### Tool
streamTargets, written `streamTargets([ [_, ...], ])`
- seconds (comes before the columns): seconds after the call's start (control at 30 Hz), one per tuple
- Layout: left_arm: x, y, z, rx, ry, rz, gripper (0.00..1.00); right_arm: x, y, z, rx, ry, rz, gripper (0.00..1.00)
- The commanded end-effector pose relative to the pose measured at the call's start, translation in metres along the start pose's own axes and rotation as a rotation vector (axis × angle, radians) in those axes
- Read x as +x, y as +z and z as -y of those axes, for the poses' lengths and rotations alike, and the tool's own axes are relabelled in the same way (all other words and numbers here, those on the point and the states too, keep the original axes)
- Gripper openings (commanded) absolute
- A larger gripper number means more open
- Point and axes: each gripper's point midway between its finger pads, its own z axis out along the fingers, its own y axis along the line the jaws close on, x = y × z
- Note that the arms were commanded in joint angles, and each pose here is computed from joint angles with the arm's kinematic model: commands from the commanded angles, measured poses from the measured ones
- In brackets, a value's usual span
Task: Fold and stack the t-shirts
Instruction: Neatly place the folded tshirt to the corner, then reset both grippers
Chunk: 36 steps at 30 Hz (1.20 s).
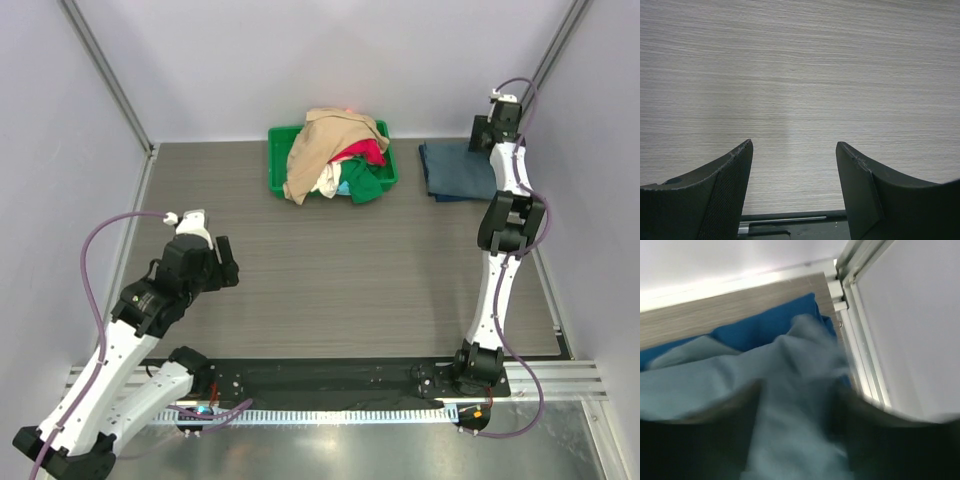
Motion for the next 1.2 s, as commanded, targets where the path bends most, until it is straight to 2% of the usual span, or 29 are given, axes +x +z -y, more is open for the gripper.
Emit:
streamTargets([
  [0.0,-0.007,0.003,0.002,-0.001,-0.008,0.027,0.68,-0.038,0.008,0.021,0.094,0.049,0.132,0.75],
  [0.07,-0.007,0.003,0.002,0.000,-0.007,0.025,0.68,-0.044,0.006,0.035,0.169,0.099,0.151,0.87],
  [0.23,-0.009,0.001,0.002,0.008,-0.011,0.036,0.69,-0.082,-0.036,0.047,0.203,0.195,0.231,0.94],
  [0.27,-0.008,0.001,0.003,0.010,-0.010,0.035,0.69,-0.107,-0.062,0.052,0.209,0.213,0.283,0.96],
  [0.33,-0.008,-0.001,0.002,0.014,-0.012,0.039,0.69,-0.125,-0.084,0.057,0.213,0.235,0.325,0.98],
  [0.37,-0.009,-0.002,0.003,0.017,-0.014,0.044,0.69,-0.150,-0.114,0.064,0.215,0.264,0.382,1.00],
  [0.43,-0.011,-0.004,0.002,0.022,-0.018,0.057,0.70,-0.168,-0.142,0.066,0.205,0.298,0.430,1.00],
  [0.47,-0.012,-0.005,0.002,0.022,-0.019,0.060,0.70,-0.188,-0.172,0.068,0.187,0.344,0.485,0.99],
  [0.53,-0.013,-0.007,0.002,0.025,-0.022,0.070,0.71,-0.194,-0.195,0.060,0.120,0.386,0.502,1.00],
  [0.57,-0.014,-0.008,0.002,0.026,-0.024,0.076,0.71,-0.212,-0.234,0.057,0.061,0.464,0.557,1.00],
  [0.6,-0.014,-0.008,0.001,0.025,-0.024,0.078,0.71,-0.212,-0.245,0.041,-0.032,0.478,0.551,1.00],
  [0.67,-0.015,-0.010,0.001,0.028,-0.031,0.090,0.72,-0.188,-0.251,0.017,-0.136,0.533,0.479,1.00],
  [0.7,-0.016,-0.011,0.000,0.027,-0.031,0.093,0.72,-0.193,-0.283,0.001,-0.213,0.581,0.497,1.00],
  [0.73,-0.017,-0.012,0.000,0.029,-0.034,0.101,0.72,-0.159,-0.276,-0.025,-0.280,0.580,0.403,1.00],
  [0.77,-0.016,-0.013,0.000,0.028,-0.035,0.099,0.72,-0.147,-0.284,-0.040,-0.310,0.582,0.379,1.00],
  [0.8,-0.017,-0.013,0.000,0.031,-0.036,0.105,0.72,-0.148,-0.318,-0.050,-0.347,0.562,0.419,1.00],
  [0.83,-0.017,-0.014,-0.001,0.031,-0.037,0.108,0.72,-0.109,-0.315,-0.090,-0.358,0.523,0.340,1.00],
  [0.87,-0.017,-0.014,-0.001,0.029,-0.038,0.109,0.72,-0.094,-0.325,-0.110,-0.380,0.490,0.326,1.00],
  [0.9,-0.018,-0.014,-0.001,0.029,-0.038,0.111,0.72,-0.082,-0.341,-0.131,-0.411,0.458,0.323,1.00],
  [0.93,-0.018,-0.014,-0.001,0.030,-0.038,0.110,0.72,-0.051,-0.366,-0.164,-0.474,0.400,0.292,1.00],
  [0.97,-0.017,-0.014,-0.001,0.027,-0.036,0.108,0.72,-0.037,-0.379,-0.174,-0.474,0.387,0.289,1.00],
  [1.0,-0.017,-0.014,-0.001,0.029,-0.037,0.105,0.72,0.004,-0.377,-0.186,-0.480,0.352,0.220,1.00],
  [1.03,-0.018,-0.015,-0.001,0.031,-0.037,0.108,0.72,0.023,-0.385,-0.194,-0.498,0.369,0.193,1.00],
  [1.07,-0.017,-0.014,-0.001,0.031,-0.036,0.105,0.72,0.034,-0.414,-0.204,-0.571,0.388,0.206,1.00],
  [1.1,-0.017,-0.014,0.000,0.032,-0.037,0.107,0.73,0.047,-0.420,-0.210,-0.618,0.424,0.187,1.00],
  [1.13,-0.017,-0.014,-0.001,0.029,-0.037,0.105,0.73,0.089,-0.413,-0.216,-0.642,0.418,0.109,1.00],
  [1.17,-0.017,-0.014,-0.001,0.030,-0.039,0.107,0.75,0.101,-0.429,-0.224,-0.736,0.455,0.067,1.00],
])
